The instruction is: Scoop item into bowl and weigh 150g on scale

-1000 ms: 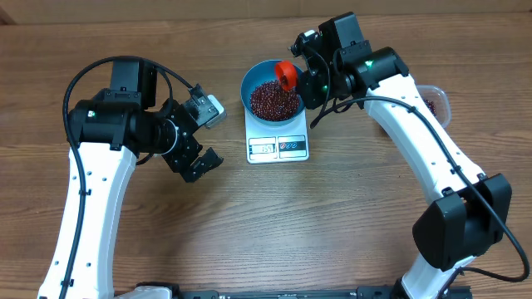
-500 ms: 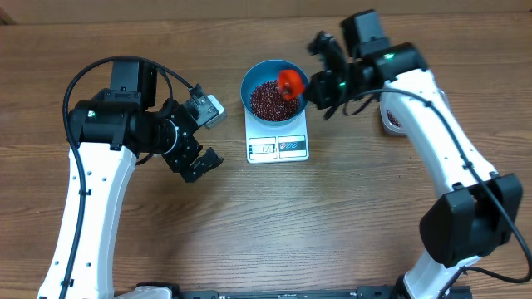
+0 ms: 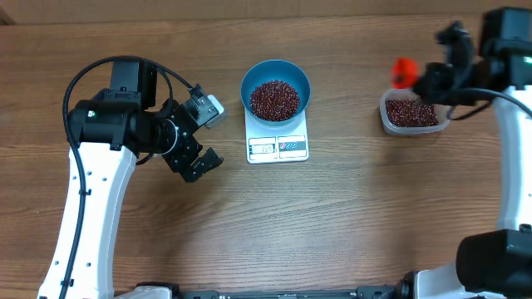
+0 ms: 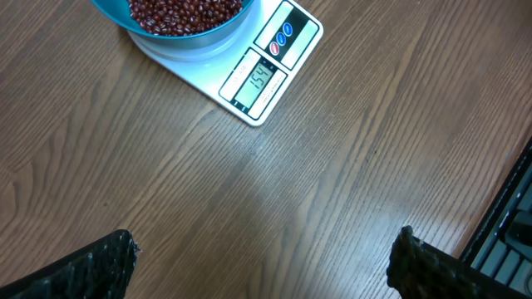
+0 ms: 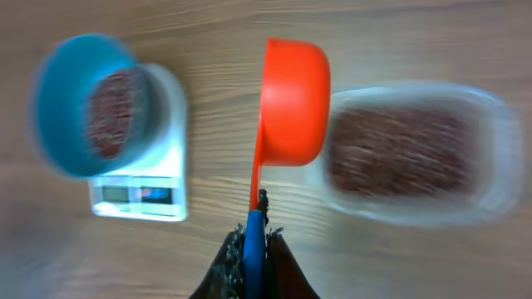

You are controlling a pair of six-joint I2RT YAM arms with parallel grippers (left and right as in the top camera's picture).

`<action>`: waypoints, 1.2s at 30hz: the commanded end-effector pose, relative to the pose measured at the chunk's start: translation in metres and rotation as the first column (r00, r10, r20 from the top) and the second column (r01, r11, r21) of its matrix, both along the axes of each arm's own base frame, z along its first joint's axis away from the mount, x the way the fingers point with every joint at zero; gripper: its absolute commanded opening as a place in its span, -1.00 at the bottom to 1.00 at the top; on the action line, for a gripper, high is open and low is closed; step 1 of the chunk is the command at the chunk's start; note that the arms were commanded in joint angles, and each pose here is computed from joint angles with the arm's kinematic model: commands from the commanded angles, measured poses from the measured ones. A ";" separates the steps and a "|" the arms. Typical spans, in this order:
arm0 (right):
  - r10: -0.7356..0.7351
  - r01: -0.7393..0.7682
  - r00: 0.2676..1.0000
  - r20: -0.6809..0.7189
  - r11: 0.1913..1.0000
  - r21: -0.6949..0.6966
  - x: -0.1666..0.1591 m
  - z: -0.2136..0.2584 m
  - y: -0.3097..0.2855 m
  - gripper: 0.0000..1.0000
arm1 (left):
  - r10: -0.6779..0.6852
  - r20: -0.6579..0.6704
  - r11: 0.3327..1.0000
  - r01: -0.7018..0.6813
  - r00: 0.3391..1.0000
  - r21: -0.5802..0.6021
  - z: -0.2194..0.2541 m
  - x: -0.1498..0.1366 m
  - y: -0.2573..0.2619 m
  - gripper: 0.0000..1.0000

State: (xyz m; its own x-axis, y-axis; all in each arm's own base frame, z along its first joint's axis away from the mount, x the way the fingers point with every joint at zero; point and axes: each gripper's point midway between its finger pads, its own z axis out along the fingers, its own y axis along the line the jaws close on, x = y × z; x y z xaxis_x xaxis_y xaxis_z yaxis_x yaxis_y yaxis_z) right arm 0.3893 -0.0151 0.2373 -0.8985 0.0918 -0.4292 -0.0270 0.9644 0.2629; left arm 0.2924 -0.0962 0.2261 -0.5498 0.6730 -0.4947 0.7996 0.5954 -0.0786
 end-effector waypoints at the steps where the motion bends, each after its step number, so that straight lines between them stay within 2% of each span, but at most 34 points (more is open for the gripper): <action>1: -0.010 0.012 1.000 0.028 0.995 -0.099 0.000 0.007 -0.020 -0.92 | 0.009 0.029 1.000 -0.009 1.000 -0.009 0.010 0.002 0.000 0.99; 10: -0.098 0.069 0.993 -0.068 0.937 -0.342 -0.005 -0.026 -0.046 -0.92 | 0.009 0.030 1.000 -0.009 1.000 -0.009 0.010 0.002 0.000 0.99; 14: -0.150 0.088 0.984 -0.096 0.877 -0.472 -0.005 -0.033 -0.051 -0.92 | 0.009 0.029 1.000 -0.009 1.000 -0.009 0.010 0.002 0.000 0.99; 25: -0.121 0.045 0.991 -0.062 0.719 -0.693 -0.002 -0.018 -0.038 -0.92 | 0.009 0.029 1.000 -0.009 1.000 -0.009 0.010 0.002 0.000 0.99; 30: -0.106 0.060 0.994 -0.029 0.747 -0.662 0.004 -0.016 -0.019 -0.92 | 0.009 0.029 1.000 -0.009 1.000 -0.009 0.010 0.002 0.000 0.99; 33: 0.037 -0.040 0.999 -0.016 0.875 -0.483 0.015 -0.014 0.031 -0.92 | 0.009 0.029 1.000 -0.009 1.000 -0.009 0.010 0.002 0.000 0.99; 34: 0.137 -0.125 0.991 0.001 0.911 -0.393 0.018 -0.010 0.058 -0.92 | 0.009 0.030 1.000 -0.009 1.000 -0.009 0.010 0.002 0.000 0.99; 36: 0.271 -0.247 0.961 0.060 0.933 -0.263 0.023 0.000 0.097 -0.92 | 0.009 0.029 1.000 -0.009 1.000 -0.009 0.010 0.002 0.000 0.99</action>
State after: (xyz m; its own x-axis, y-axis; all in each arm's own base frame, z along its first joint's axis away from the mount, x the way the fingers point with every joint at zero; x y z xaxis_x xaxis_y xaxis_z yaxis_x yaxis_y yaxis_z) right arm 0.4040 0.0146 0.2140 -0.9044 -0.1833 -0.3854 -0.0905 0.9649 -0.2464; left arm 0.2925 -0.0962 0.2261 -0.5496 0.6730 -0.4950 0.7996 0.5954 -0.0783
